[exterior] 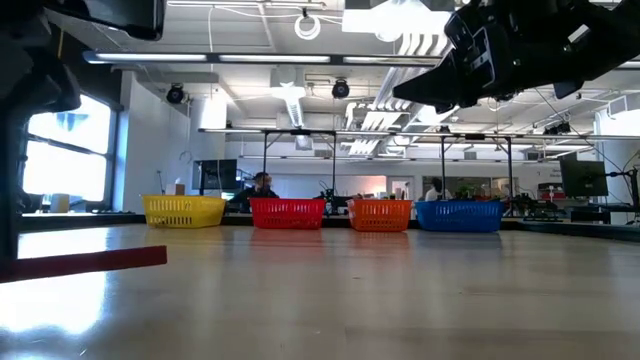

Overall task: Sort crayons/erasers/pens/pencils in bins
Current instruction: Put the red crayon into the orange basket

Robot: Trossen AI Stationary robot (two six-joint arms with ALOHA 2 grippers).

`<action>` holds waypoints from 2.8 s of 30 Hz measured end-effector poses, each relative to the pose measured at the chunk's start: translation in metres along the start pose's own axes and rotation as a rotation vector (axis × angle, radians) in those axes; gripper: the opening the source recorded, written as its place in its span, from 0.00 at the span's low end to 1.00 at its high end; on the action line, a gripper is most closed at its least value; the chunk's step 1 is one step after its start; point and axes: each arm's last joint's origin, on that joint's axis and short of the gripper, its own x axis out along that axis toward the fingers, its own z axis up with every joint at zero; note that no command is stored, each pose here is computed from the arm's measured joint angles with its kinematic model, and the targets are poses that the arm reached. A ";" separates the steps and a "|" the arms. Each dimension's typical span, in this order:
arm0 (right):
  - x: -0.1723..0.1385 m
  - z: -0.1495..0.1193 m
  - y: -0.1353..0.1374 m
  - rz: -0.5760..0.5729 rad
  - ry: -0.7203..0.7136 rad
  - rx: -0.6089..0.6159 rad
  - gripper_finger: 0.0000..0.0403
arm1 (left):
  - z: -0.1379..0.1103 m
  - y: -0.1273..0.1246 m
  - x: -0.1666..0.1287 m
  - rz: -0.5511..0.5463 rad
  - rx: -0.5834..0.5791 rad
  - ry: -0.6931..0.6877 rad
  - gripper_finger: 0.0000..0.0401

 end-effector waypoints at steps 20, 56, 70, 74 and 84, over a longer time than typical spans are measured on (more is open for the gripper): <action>0.025 -0.023 0.022 0.186 0.000 0.106 0.00 | 0.057 0.078 -0.022 -0.157 0.067 -0.359 0.00; 0.067 0.041 -0.048 0.105 -0.337 0.422 0.43 | 0.177 0.311 -0.010 -0.671 0.112 -1.044 0.00; 0.077 0.061 -0.055 0.003 -0.344 0.323 0.04 | 0.181 0.333 -0.012 -0.677 0.147 -1.088 0.02; 0.078 0.063 -0.058 -0.022 -0.341 0.294 0.06 | 0.182 0.339 -0.012 -0.680 0.159 -1.093 0.11; 0.082 0.078 -0.092 -0.175 -0.268 0.231 0.03 | 0.177 0.379 -0.023 -0.564 0.162 -1.082 0.34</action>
